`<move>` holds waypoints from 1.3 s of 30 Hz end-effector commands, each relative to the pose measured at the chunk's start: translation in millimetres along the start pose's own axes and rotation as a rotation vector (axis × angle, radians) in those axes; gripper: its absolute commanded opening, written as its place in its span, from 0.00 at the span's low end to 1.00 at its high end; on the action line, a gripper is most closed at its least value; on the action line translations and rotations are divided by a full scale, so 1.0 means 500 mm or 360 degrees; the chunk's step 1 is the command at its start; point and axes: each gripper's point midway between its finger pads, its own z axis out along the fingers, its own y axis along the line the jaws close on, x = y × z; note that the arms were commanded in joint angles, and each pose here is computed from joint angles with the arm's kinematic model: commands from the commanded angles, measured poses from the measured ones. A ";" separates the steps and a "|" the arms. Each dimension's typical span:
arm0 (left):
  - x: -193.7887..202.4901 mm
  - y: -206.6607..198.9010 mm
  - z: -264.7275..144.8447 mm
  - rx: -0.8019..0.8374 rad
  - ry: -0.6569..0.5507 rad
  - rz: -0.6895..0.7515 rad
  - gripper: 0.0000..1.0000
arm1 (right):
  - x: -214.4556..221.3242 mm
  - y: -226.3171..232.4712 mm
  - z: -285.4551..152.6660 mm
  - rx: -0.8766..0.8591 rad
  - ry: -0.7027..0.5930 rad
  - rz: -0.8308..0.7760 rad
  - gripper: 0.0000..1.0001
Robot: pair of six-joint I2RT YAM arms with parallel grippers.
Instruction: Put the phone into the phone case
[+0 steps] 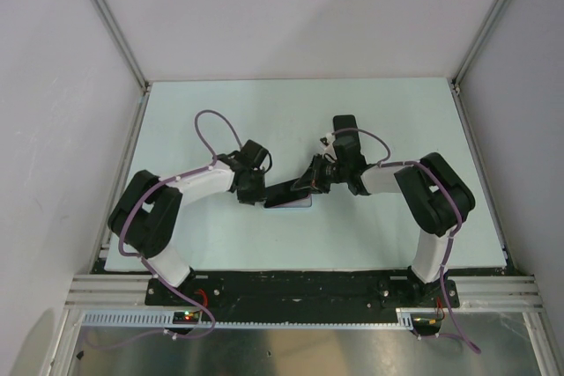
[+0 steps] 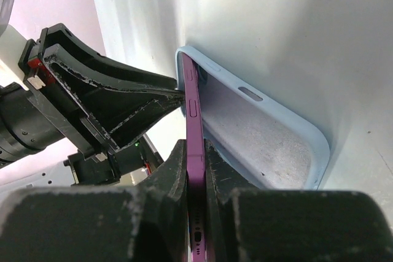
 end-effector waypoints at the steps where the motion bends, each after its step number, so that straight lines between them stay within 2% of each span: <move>1: -0.107 -0.113 -0.071 0.0316 -0.0290 0.0043 0.39 | 0.047 -0.131 0.027 0.0389 0.0033 0.0039 0.00; 5: -0.133 -0.111 -0.098 0.0338 -0.0365 0.0057 0.47 | 0.043 -0.131 0.025 0.0396 0.0020 0.0029 0.00; 9: -0.144 -0.095 -0.109 0.0321 -0.0405 0.0031 0.49 | 0.041 -0.133 0.024 0.0407 0.0011 0.0018 0.00; 19: -0.117 -0.018 -0.047 0.0098 -0.0339 -0.0101 0.08 | 0.038 -0.132 0.023 0.0432 0.0000 0.0004 0.00; 22: -0.107 -0.007 -0.038 0.0061 -0.0326 -0.0121 0.02 | 0.037 -0.130 0.024 0.0433 -0.0003 0.0001 0.00; 39: -0.064 -0.021 0.000 0.0054 -0.0201 -0.0115 0.00 | 0.044 -0.128 0.036 0.0449 -0.0009 -0.0010 0.00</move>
